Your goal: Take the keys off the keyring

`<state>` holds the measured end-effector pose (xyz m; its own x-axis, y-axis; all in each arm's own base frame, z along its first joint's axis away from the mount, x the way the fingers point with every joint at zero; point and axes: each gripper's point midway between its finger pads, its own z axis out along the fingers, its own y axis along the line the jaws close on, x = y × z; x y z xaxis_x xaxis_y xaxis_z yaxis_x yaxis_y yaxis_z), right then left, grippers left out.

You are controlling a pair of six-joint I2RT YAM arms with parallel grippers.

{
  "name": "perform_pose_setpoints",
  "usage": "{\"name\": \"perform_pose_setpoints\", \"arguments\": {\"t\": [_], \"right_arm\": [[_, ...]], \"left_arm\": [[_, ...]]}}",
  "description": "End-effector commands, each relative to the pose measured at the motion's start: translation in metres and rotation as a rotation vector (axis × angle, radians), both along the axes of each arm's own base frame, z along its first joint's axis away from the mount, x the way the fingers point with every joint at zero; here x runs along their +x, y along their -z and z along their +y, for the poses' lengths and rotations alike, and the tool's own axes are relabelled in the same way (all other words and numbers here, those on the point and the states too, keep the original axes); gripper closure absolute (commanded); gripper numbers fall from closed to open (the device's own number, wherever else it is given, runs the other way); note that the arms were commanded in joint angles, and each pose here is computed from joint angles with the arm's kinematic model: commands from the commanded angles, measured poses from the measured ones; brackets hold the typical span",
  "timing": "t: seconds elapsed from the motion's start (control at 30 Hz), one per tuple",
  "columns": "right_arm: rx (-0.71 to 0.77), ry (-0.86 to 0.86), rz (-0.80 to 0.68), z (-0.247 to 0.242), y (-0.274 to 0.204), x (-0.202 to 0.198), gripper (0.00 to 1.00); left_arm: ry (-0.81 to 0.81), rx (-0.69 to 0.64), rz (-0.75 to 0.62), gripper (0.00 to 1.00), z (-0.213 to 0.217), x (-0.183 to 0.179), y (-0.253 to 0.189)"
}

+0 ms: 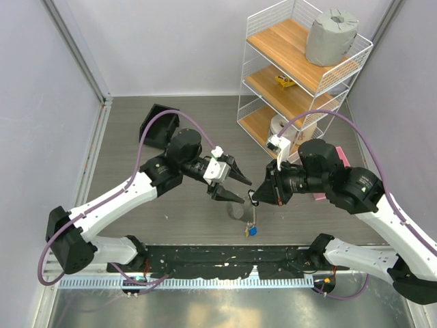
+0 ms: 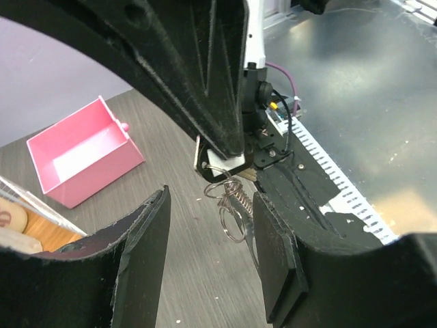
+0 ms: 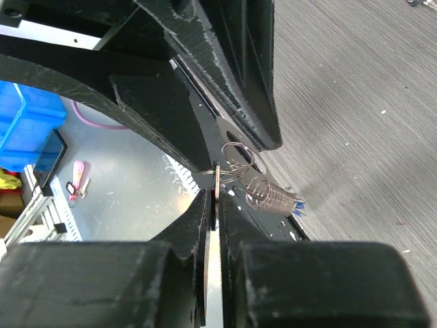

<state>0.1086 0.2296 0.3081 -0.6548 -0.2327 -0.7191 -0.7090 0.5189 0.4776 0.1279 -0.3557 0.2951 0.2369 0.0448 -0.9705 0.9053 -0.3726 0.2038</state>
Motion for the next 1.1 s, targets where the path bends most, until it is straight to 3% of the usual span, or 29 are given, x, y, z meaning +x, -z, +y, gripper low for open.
{"name": "perform_pose_setpoints", "arguments": {"t": [0.0,0.33,0.43,0.9,1.07], "right_arm": [[0.065,-0.037,-0.049,0.006,-0.023,-0.003,0.95],[0.071,-0.039,-0.05,0.005,-0.025,-0.004,0.95],[0.071,-0.036,-0.052,0.004,-0.025,-0.005,0.95],[0.071,-0.04,-0.048,0.001,-0.023,-0.008,0.94],[0.074,-0.047,-0.041,0.002,-0.022,-0.009,0.94]], "left_arm": [[0.111,0.011,-0.013,0.44,0.007,-0.019,-0.007],[0.129,0.124,-0.005,0.44,0.004,-0.025,0.007],[0.13,0.138,0.002,0.5,0.005,-0.025,0.007],[0.096,0.121,-0.026,0.56,0.007,-0.023,0.002],[0.041,0.123,-0.065,0.42,0.005,-0.012,0.0]]}}
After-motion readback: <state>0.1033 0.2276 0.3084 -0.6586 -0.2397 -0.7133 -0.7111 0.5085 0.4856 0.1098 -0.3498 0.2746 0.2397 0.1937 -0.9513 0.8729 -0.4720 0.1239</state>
